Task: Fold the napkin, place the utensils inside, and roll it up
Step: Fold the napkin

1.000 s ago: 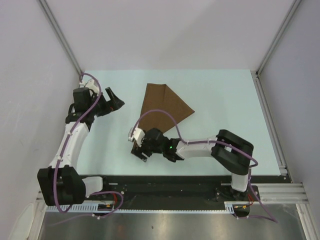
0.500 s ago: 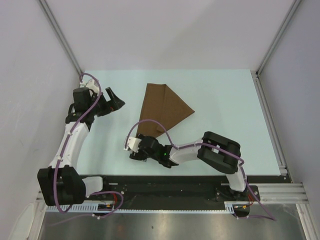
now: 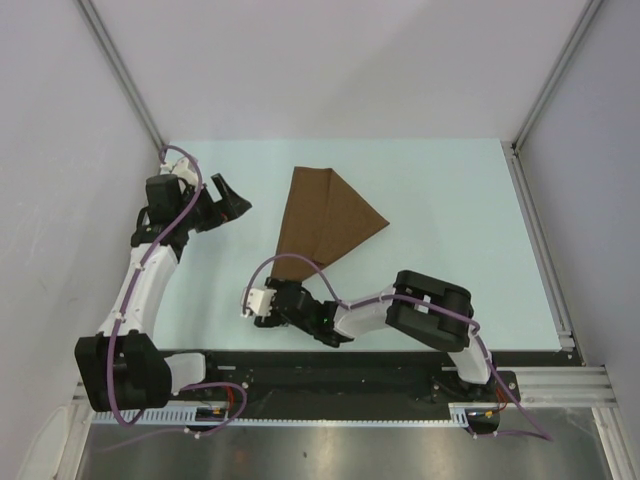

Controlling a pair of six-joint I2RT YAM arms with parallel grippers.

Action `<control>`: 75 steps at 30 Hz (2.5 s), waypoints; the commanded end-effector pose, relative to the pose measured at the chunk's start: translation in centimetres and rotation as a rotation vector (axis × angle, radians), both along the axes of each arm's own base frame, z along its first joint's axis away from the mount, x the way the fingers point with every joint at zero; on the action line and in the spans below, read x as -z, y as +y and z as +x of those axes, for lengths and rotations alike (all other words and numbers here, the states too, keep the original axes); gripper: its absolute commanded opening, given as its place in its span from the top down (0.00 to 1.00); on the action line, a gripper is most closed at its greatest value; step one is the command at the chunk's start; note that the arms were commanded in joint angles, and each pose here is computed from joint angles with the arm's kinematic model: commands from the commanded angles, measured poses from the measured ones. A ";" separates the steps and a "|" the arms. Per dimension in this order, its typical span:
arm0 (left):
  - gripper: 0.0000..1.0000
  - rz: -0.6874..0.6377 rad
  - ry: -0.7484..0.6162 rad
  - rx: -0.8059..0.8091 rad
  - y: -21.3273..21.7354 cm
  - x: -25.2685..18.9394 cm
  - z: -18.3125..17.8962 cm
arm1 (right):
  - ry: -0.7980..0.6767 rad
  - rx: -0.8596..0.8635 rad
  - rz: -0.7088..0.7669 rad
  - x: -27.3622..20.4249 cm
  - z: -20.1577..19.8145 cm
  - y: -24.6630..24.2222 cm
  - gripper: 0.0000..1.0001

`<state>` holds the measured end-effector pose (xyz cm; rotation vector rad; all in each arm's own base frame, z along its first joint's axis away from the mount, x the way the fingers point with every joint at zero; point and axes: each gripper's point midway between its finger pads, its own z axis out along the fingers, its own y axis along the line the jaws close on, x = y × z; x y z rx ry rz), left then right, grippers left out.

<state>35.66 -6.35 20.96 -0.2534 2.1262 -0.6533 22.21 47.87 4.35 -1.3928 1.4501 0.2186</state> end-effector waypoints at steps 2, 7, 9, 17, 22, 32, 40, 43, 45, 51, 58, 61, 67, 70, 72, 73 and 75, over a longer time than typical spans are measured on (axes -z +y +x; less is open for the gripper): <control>0.00 -0.026 -0.040 0.015 -0.3 -1.2 0.3 | -0.052 0.002 -0.012 0.6 -0.6 0.4 0.29; 0.00 -0.029 -0.037 0.018 -0.3 -1.1 0.3 | -0.017 0.008 -0.038 1.9 -0.5 0.4 0.41; 0.00 -0.029 -0.039 0.020 -0.4 -1.2 0.3 | -0.004 0.014 -0.047 2.4 -0.3 0.2 0.44; 0.00 -0.027 -0.039 0.019 -0.3 -1.2 0.3 | 0.085 -0.037 -0.078 3.8 -0.2 0.0 0.54; 0.00 -0.027 -0.039 0.017 -0.3 -1.2 0.3 | 0.162 -0.081 -0.085 4.6 -0.9 0.6 0.62; 0.00 -0.026 -0.038 0.016 -0.3 -1.1 0.4 | 0.350 -0.071 0.127 -0.6 0.1 1.4 1.00; 0.00 -0.024 -0.034 0.017 -0.3 -1.0 0.4 | 0.554 0.112 0.573 -11.2 6.4 -2.4 1.00; 0.00 -0.026 -0.028 0.018 -0.3 -0.8 0.4 | 0.627 0.193 0.756 -13.6 9.6 -6.2 1.00; 0.00 -0.027 -0.030 0.017 -0.3 -0.9 0.4 | 0.620 0.261 0.832 -14.3 12.2 -9.1 1.00; 0.00 -0.028 -0.021 0.017 -0.3 -0.5 0.4 | 0.659 0.395 0.988 -12.9 15.5 -15.3 1.00; 0.00 -0.037 -0.011 0.024 -0.5 -0.2 0.4 | 0.663 0.512 1.013 -10.0 16.8 -18.8 1.00; 0.00 -0.039 -0.011 0.024 -0.5 -0.2 0.5 | 0.660 0.532 1.015 -9.0 17.7 -19.6 1.00; 0.00 -0.042 -0.001 0.021 -0.5 0.2 0.5 | 0.655 0.588 1.010 -6.9 19.2 -21.1 1.00; 0.00 -0.046 0.000 0.024 -0.6 0.2 0.5 | 0.652 0.599 1.007 -6.3 19.6 -21.7 1.00; 0.00 -0.048 0.002 0.026 -0.7 0.3 0.5 | 0.650 0.605 1.002 -6.0 19.6 -22.0 1.00; 0.00 -0.048 0.004 0.026 -0.7 0.4 0.5 | 0.647 0.617 0.997 -5.7 19.7 -22.3 1.00; 0.00 -0.048 0.002 0.028 -0.7 0.3 0.5 | 0.631 0.633 0.987 -5.5 19.8 -22.7 1.00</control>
